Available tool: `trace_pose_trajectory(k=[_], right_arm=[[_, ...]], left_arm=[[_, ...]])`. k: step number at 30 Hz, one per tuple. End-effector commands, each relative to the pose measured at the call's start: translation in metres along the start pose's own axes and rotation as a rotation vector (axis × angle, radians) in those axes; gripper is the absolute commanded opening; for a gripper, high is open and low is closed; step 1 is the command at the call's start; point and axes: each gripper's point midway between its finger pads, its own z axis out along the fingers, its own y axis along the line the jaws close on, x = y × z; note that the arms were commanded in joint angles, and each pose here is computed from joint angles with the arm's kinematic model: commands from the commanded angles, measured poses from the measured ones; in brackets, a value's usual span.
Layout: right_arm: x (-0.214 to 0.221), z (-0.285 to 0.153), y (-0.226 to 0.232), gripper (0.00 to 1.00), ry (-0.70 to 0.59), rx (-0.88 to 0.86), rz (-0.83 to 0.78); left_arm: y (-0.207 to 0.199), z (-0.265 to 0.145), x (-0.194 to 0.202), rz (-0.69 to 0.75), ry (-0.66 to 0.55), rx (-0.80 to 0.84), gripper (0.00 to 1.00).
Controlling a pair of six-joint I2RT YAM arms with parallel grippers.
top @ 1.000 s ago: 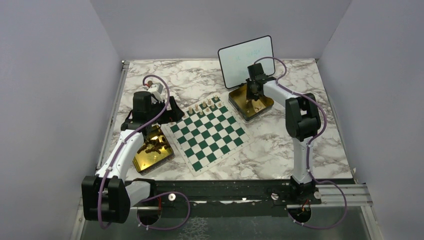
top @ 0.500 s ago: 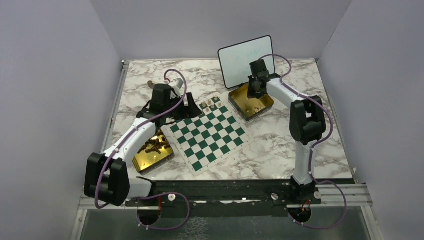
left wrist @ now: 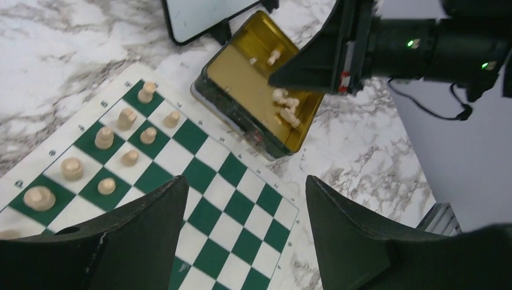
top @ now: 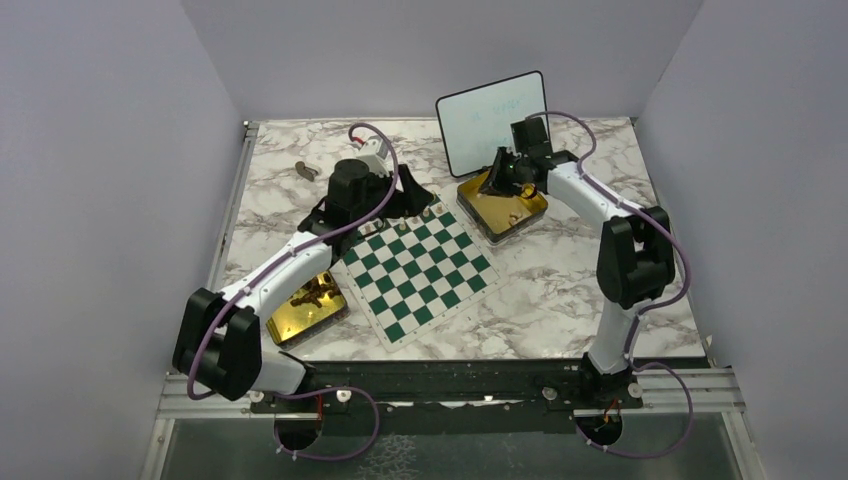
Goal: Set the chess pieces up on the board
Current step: Pick up the chess piece from the storage box, then place the chess piece on the chessboard.
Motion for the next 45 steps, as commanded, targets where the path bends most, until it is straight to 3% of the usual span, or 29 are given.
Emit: trace_pose_trajectory(k=[1,12,20,27,39,45], right_arm=[[0.024,-0.01,0.038,0.12,0.086,-0.214,0.113],[0.059,-0.028,0.061,0.12,0.138,-0.385,0.222],[0.058,-0.045,0.07,0.12,0.121,-0.433,0.251],[0.054,-0.054,0.075,0.12,0.111,-0.459,0.258],[0.053,-0.061,0.078,0.12,0.105,-0.468,0.246],[0.053,-0.064,0.078,0.12,0.102,-0.471,0.239]], left_arm=[[-0.026,0.015,-0.02,0.04,-0.1,0.097,0.72],[-0.041,0.048,0.015,0.232,-0.001,0.036,0.67],[-0.062,0.072,0.039,0.339,0.035,0.015,0.61],[-0.051,0.081,0.051,0.348,0.048,-0.054,0.49],[-0.048,0.088,0.053,0.35,0.043,-0.065,0.42],[-0.048,0.087,0.052,0.371,0.048,-0.064,0.33]])
